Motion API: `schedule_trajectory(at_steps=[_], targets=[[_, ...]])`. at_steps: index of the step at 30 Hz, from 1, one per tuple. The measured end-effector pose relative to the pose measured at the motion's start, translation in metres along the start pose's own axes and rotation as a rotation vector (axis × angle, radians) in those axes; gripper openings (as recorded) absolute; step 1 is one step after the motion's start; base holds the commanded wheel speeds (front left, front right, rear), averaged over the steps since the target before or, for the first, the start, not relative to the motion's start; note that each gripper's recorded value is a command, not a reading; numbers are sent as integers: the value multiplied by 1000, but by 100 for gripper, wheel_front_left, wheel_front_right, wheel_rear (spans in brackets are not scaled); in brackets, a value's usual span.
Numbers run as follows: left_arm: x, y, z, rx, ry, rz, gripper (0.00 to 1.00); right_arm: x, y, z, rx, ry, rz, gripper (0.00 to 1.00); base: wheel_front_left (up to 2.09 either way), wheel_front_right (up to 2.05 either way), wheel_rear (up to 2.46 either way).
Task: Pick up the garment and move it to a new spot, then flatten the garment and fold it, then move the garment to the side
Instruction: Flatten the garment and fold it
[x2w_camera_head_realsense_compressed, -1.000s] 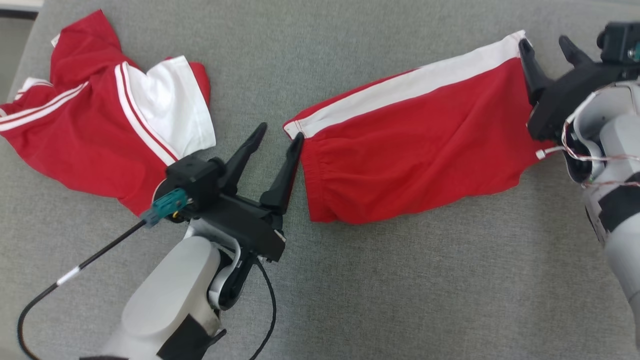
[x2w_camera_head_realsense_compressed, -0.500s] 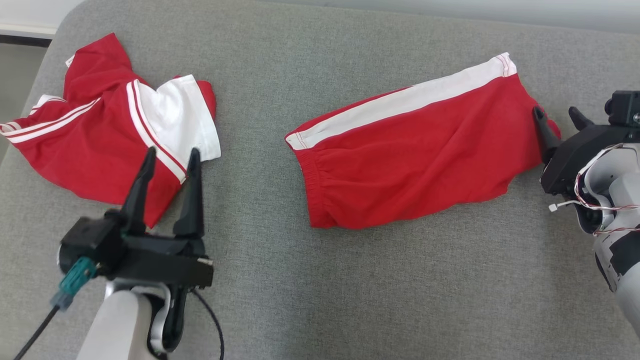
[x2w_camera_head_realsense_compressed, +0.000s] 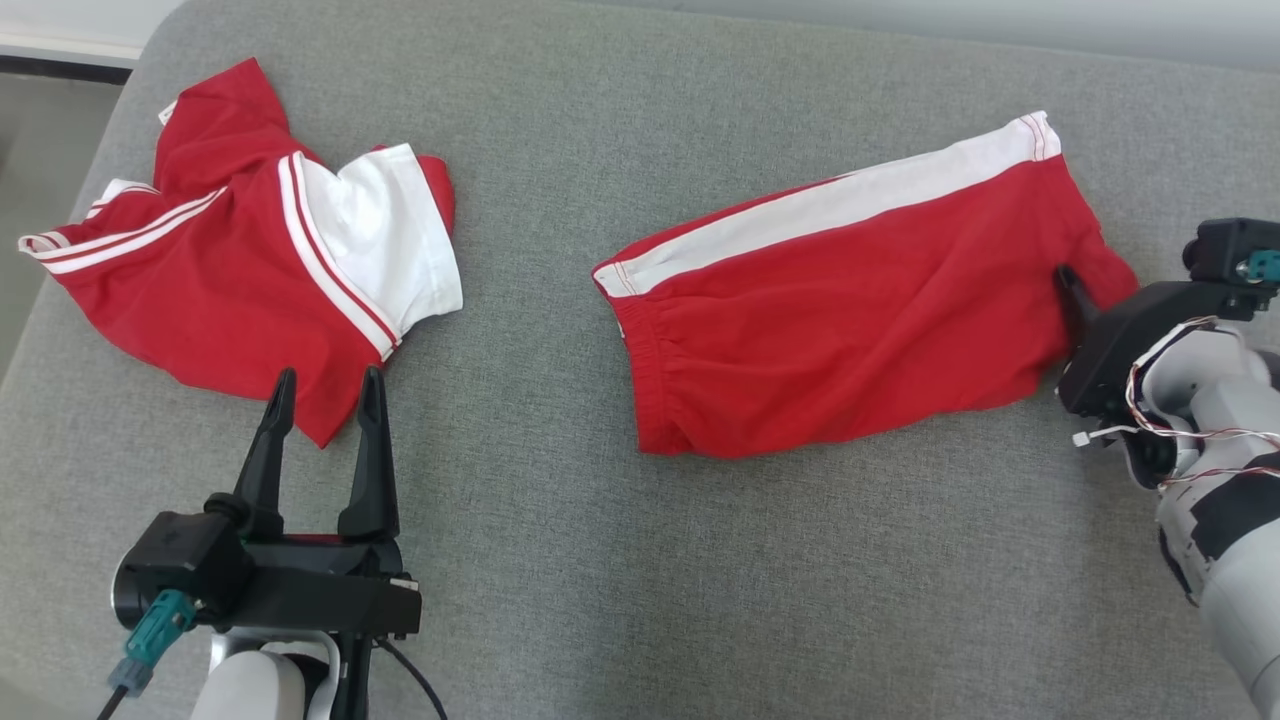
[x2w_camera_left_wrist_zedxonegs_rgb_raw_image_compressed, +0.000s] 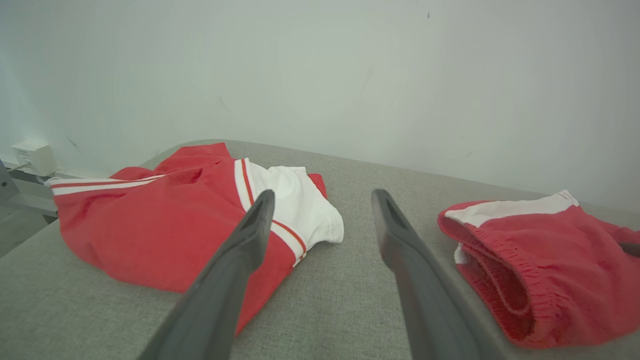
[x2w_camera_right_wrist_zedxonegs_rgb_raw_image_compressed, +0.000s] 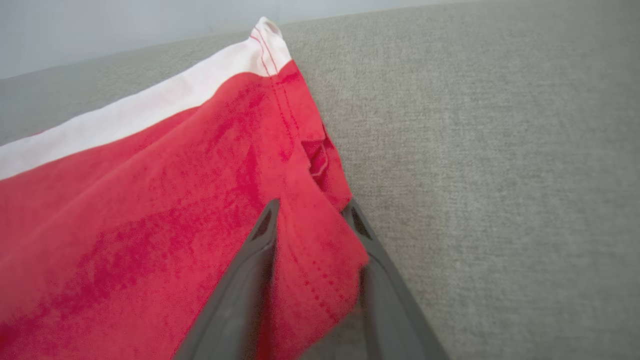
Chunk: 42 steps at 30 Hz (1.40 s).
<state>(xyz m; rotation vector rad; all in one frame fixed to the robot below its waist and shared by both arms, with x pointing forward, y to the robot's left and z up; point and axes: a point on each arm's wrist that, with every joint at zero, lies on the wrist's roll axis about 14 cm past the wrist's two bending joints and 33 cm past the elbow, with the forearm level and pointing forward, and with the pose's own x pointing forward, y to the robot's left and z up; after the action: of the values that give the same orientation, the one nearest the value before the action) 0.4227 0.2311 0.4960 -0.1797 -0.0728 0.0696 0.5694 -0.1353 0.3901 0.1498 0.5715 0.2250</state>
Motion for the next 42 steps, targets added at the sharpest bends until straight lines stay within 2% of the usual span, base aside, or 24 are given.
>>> schedule_trajectory(at_steps=[4,10,14,19,26,28,35,42], targets=[[-2,-4,2,-2,-4,-11,100,-3,7,1,38,-9,9,0,0,0,0],[-11,-8,1,-6,3,-24,100,-21,-2,10,95,-92,-3,0,0,0,0],[-19,-12,0,-11,12,-37,100,-43,-16,4,72,-109,-16,0,0,0,0],[-27,-19,-3,-22,21,-57,100,-81,-57,-12,88,-117,-89,0,0,0,0],[-32,-31,0,-30,14,-93,100,-145,-129,-36,160,-146,-257,0,0,0,0],[-31,-35,0,-33,13,-107,100,-156,-138,-36,173,-165,-280,0,0,0,0],[-25,-48,0,-35,9,-148,100,-161,-113,-8,167,-281,-206,0,0,0,0],[-26,-53,7,-35,-10,-162,100,-155,-48,21,117,-362,-25,0,0,0,0]])
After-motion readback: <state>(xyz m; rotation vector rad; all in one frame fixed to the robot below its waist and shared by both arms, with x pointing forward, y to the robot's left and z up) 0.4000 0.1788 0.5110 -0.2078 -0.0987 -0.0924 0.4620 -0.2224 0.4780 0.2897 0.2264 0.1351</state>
